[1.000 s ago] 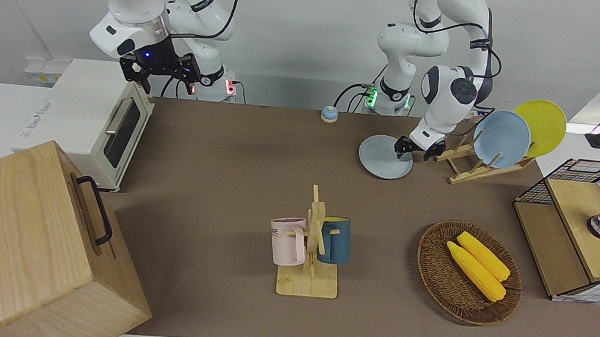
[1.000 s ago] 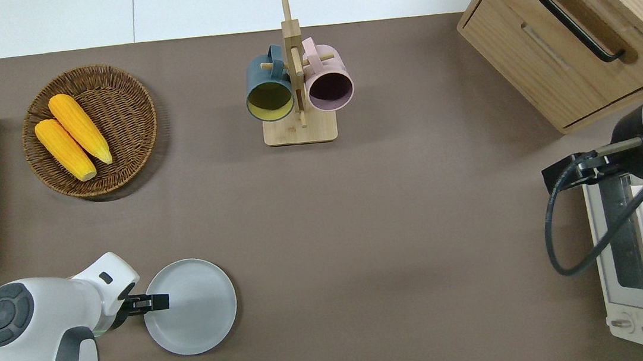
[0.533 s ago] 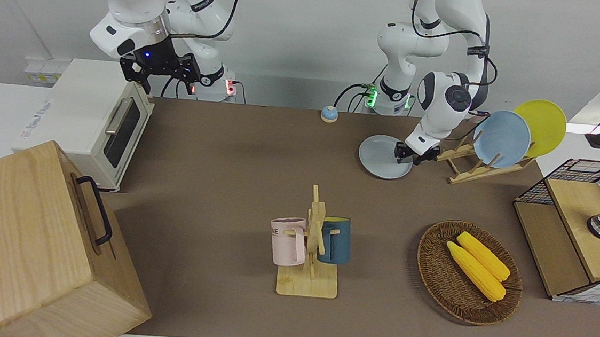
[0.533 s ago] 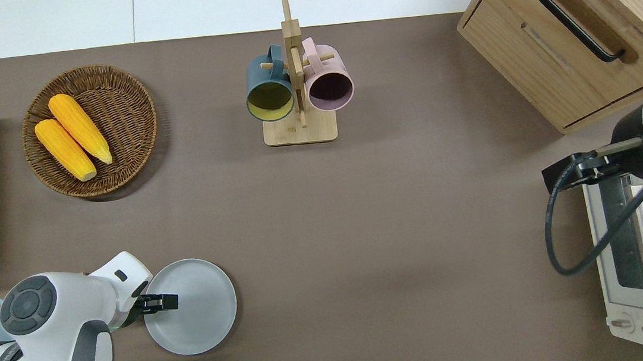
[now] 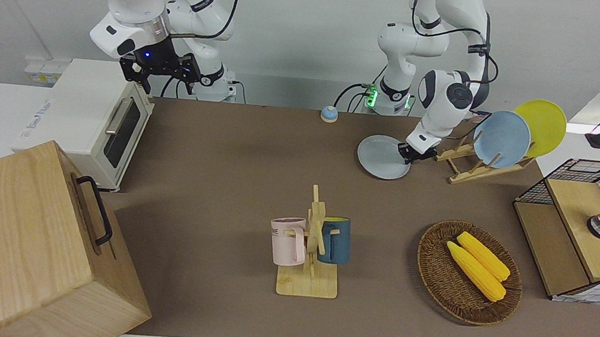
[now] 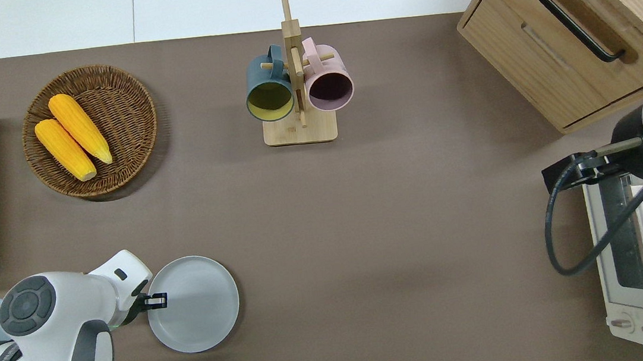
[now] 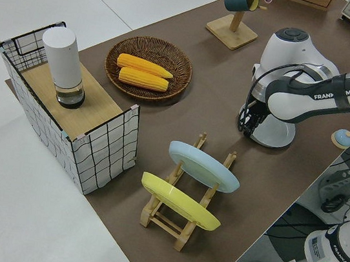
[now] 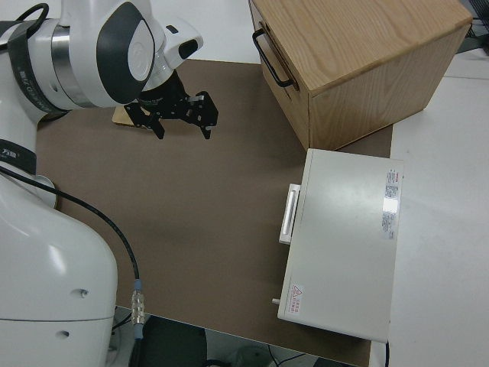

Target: Pick gray plate from table and place it on lower plate rack with left arm

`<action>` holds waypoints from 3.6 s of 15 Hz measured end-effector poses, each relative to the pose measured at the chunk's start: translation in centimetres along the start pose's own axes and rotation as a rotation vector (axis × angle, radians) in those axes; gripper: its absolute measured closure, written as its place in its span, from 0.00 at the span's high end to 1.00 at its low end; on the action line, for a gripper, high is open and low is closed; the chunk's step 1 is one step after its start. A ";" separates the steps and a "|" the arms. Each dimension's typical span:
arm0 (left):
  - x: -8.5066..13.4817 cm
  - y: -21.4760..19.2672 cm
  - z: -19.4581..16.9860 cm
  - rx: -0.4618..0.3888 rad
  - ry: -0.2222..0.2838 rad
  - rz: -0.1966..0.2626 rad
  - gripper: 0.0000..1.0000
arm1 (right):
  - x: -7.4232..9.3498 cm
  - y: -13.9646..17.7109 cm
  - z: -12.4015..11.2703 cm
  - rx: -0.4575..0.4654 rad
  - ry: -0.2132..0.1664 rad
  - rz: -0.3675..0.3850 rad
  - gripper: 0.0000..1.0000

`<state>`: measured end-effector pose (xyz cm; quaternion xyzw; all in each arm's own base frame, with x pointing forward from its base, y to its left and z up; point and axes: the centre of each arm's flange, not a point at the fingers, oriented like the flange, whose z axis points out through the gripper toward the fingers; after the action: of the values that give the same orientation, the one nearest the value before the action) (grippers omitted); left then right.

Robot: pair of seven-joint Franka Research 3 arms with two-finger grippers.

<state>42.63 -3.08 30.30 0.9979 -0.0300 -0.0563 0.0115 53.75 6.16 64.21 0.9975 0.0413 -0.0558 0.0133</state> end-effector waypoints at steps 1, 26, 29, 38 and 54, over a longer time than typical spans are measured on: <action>0.0 0.0 0.0 0.000 0.000 0.000 0.06 | 0.0 0.0 0.0 0.000 0.000 0.000 0.99; 4.1 -0.3 -21.5 -0.013 -0.105 -0.017 0.04 | 0.0 0.0 0.0 0.000 0.000 0.000 0.99; 3.8 -1.0 -22.2 0.050 -0.127 -0.057 0.04 | 0.0 0.0 0.0 0.000 0.000 0.000 0.99; 3.2 -4.8 -23.3 0.496 -0.211 -0.092 0.04 | 0.0 0.0 0.0 0.000 0.000 0.000 0.99; 5.1 -7.8 -14.4 0.918 -0.353 -0.146 0.04 | 0.0 0.0 0.0 0.000 0.000 0.000 0.99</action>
<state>49.77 4.62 43.80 0.8746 0.0168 -0.2061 -0.4385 53.75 6.16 64.21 0.9975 0.0413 -0.0558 0.0133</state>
